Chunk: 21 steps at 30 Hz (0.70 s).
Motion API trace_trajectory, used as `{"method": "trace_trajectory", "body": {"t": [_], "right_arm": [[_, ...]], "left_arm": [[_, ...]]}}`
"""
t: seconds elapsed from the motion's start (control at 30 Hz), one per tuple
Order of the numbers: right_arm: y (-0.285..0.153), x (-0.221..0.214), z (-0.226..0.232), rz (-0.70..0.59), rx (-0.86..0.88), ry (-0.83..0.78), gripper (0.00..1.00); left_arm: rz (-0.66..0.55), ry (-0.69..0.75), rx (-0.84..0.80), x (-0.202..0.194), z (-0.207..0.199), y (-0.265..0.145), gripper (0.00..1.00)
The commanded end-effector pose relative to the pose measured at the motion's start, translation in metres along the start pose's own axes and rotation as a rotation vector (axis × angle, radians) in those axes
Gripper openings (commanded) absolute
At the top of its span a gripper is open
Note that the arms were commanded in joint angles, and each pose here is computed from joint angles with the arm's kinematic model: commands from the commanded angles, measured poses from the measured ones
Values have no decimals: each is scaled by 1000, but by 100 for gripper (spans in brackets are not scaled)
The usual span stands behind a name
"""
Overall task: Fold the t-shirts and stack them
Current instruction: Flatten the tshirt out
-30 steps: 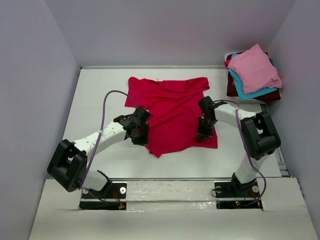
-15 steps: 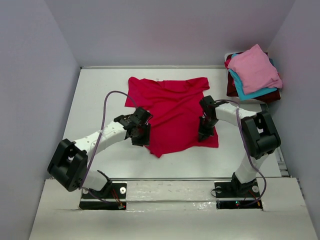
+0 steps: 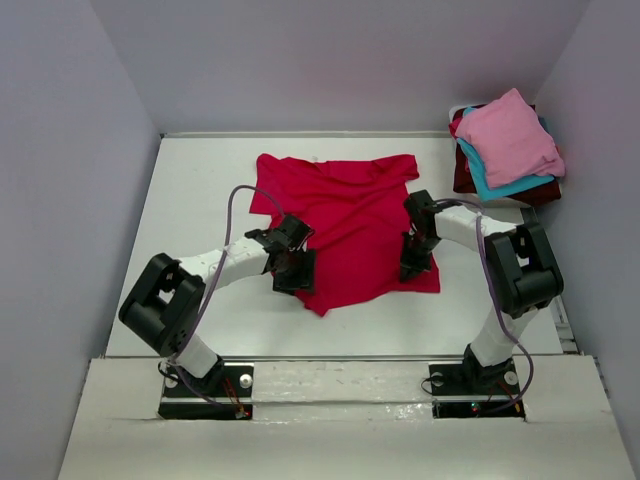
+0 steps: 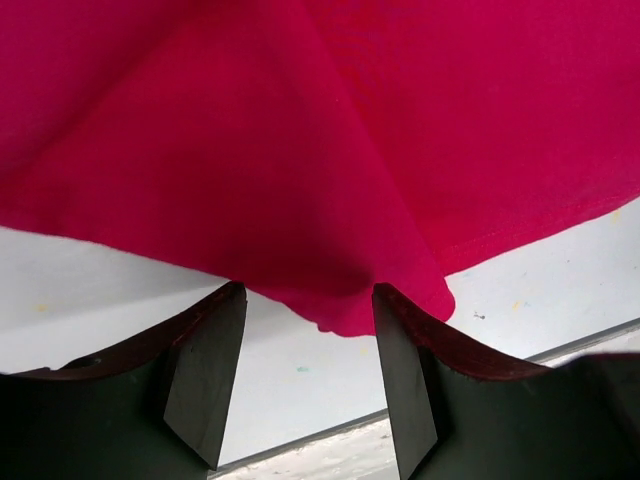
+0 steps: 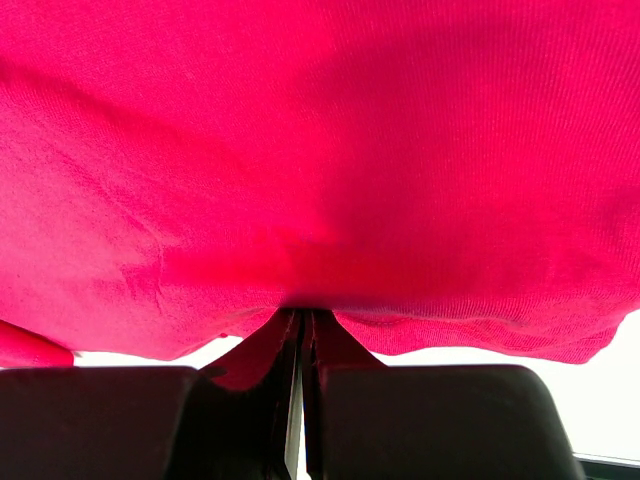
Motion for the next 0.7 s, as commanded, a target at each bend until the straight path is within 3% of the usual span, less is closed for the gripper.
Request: {"method": "trace_trajectory", "body": {"t": [0.0, 0.1, 0.2, 0.3, 0.5, 0.67], "right_arm": [[15, 8, -41, -48, -176, -11, 7], [14, 7, -42, -48, -180, -13, 7], [16, 5, -44, -45, -183, -14, 7], [17, 5, -44, -43, -183, -14, 7], [19, 4, -45, -39, -185, -14, 7], [18, 6, -46, -40, -185, -5, 7]], "left_arm": [[15, -3, -45, 0, -5, 7, 65], [26, -6, -43, -4, -3, 11, 62], [26, -6, -42, -4, -2, 12, 53], [15, -17, -34, 0, 0, 11, 32], [17, -15, -27, -2, 2, 8, 8], [2, -22, -18, 1, 4, 1, 6]]}}
Point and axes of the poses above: each gripper's point midway between its finger pads, its own y axis out along the fingers, its own z axis along the line the jaws close on, x = y × z, the point moved 2 cm from there along -y, back along the fingers, and after that the axes turned 2 degrees about -y, right-handed, at the moved point
